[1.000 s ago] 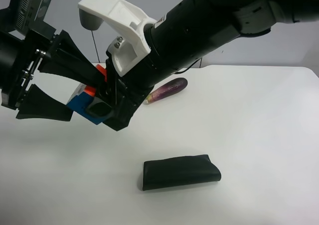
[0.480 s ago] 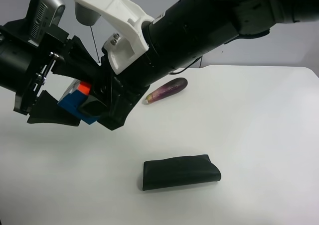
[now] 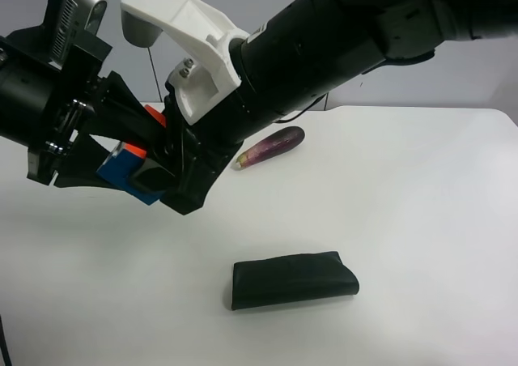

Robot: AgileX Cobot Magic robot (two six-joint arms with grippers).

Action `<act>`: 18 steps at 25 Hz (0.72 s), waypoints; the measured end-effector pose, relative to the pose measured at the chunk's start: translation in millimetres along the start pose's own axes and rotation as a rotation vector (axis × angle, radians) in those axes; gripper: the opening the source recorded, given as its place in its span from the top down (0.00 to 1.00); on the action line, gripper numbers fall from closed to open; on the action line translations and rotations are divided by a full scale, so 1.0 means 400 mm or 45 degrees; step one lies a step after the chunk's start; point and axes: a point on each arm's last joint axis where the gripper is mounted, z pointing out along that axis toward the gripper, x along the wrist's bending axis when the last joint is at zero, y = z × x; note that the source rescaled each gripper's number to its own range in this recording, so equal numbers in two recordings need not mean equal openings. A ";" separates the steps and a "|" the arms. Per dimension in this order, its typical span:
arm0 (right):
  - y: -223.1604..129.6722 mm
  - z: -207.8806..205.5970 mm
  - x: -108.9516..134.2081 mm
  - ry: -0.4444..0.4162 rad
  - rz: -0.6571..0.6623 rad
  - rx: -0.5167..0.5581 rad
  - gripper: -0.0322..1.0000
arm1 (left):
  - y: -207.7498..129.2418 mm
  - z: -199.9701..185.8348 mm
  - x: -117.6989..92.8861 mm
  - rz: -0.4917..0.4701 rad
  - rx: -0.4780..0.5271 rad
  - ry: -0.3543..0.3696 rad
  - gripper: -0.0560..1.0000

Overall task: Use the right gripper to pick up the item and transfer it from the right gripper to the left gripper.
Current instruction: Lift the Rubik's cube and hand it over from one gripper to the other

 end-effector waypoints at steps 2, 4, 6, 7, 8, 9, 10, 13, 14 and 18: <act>0.000 0.000 0.000 0.000 -0.016 0.000 0.88 | 0.000 0.000 0.000 -0.002 -0.002 -0.002 0.94; 0.001 -0.002 0.001 0.004 -0.020 -0.001 0.45 | 0.004 0.000 0.001 -0.006 -0.020 0.004 0.94; 0.001 -0.003 0.002 0.006 -0.024 -0.001 0.16 | 0.005 0.000 0.001 -0.006 -0.028 0.006 0.94; 0.000 -0.003 0.003 0.010 -0.029 0.002 0.09 | 0.005 0.000 0.001 -0.006 -0.027 0.005 0.94; -0.001 -0.003 0.004 0.019 -0.034 0.009 0.06 | 0.005 0.000 0.001 -0.006 -0.027 0.005 0.94; -0.001 -0.005 0.006 0.025 -0.042 0.012 0.04 | 0.005 0.000 0.001 -0.007 -0.027 0.005 0.94; -0.001 -0.009 0.008 0.030 -0.057 0.020 0.02 | 0.005 0.000 0.001 -0.008 -0.027 0.005 0.94; 0.008 -0.042 0.019 0.035 -0.071 0.027 0.01 | 0.005 0.000 0.001 -0.008 -0.027 0.005 0.94; 0.011 -0.057 0.024 0.034 -0.073 0.030 0.01 | 0.005 0.000 0.001 -0.008 -0.027 0.005 0.94; 0.021 -0.139 0.049 0.015 -0.063 0.072 0.00 | 0.005 0.000 0.001 -0.008 -0.026 0.005 0.94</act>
